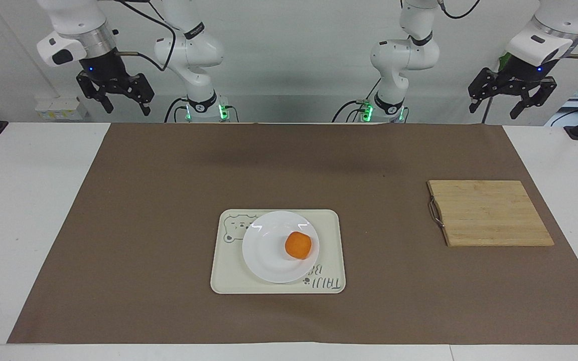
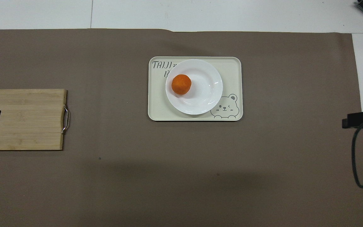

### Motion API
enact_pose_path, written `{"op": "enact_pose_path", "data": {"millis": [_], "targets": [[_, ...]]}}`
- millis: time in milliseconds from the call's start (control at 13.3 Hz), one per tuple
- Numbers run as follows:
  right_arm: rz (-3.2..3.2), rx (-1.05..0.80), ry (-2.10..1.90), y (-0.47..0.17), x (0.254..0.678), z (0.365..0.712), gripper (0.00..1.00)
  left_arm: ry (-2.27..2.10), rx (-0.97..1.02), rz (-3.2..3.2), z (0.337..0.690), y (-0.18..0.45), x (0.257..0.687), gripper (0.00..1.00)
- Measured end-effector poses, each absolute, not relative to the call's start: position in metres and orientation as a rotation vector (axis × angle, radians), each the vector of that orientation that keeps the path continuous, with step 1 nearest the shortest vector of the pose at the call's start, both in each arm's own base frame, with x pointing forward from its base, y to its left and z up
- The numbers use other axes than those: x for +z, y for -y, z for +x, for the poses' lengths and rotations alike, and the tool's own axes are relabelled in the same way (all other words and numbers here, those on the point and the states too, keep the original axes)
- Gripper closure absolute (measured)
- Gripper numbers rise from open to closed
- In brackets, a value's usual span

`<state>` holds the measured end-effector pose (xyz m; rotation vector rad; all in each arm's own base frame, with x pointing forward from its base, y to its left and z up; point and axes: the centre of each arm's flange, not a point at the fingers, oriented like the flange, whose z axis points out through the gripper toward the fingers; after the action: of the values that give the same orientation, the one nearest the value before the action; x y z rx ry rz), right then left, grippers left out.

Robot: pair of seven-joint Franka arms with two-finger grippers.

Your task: Place orange and plate with both arms

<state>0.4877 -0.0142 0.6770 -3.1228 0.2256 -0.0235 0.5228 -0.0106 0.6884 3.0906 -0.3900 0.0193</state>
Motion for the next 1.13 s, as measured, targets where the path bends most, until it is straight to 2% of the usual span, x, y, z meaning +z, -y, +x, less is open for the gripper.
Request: {"op": "enact_pose_path", "data": {"millis": [226, 1130], "targets": [[-3.137, -0.033, -0.23, 0.004, 0.705, 0.477, 0.0, 0.39, 0.019, 3.091, 0.523, 0.011, 0.688, 0.0], [-3.162, 0.028, -0.211, 0.008, 0.682, 0.48, 0.0, 0.39, 0.019, 3.091, 0.523, 0.011, 0.688, 0.0]]}}
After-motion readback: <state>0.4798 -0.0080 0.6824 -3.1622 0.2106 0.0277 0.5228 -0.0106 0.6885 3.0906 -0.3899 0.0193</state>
